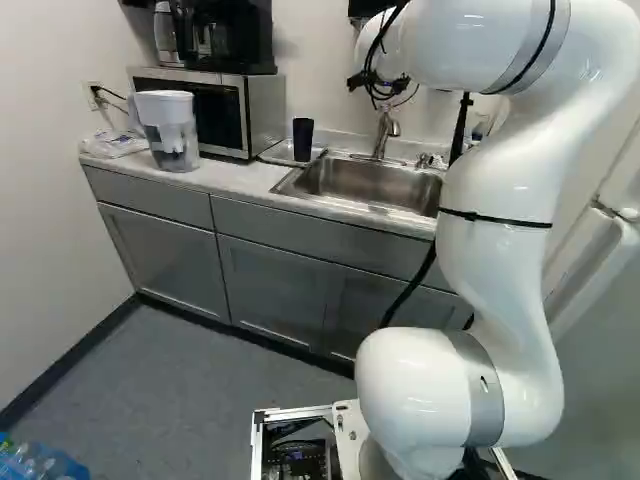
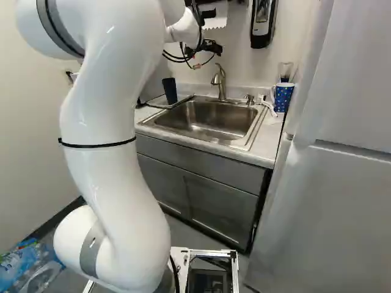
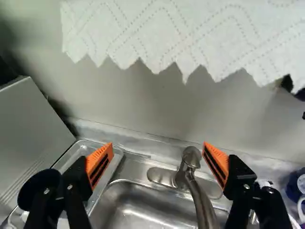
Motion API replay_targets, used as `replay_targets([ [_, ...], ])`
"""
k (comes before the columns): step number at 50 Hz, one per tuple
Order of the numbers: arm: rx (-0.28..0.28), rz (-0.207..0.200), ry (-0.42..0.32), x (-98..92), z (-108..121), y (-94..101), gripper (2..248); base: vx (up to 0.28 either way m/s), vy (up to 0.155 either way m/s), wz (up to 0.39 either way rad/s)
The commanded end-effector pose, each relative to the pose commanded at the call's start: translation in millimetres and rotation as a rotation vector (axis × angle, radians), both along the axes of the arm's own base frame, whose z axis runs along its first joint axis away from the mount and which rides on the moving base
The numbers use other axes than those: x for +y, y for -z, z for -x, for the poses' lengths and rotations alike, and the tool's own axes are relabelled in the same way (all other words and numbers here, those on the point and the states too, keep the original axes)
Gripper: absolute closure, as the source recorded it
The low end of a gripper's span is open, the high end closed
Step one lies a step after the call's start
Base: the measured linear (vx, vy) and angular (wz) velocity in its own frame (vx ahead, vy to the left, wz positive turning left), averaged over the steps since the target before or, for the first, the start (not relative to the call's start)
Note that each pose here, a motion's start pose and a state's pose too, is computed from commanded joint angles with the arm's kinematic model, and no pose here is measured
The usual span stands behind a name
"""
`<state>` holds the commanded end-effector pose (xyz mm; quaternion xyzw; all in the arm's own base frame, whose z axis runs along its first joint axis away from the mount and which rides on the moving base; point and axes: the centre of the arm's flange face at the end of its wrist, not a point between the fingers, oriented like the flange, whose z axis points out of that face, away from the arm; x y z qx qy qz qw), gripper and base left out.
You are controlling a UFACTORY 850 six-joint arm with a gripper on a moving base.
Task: Rinse the cup and place it in the tray
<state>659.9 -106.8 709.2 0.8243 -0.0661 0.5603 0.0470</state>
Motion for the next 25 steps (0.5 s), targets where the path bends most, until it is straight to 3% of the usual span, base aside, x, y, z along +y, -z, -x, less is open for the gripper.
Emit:
replay_targets([
  [25,0.116,-0.019,0.035,-13.5,39,5.6,3,0.000,0.000,0.000],
])
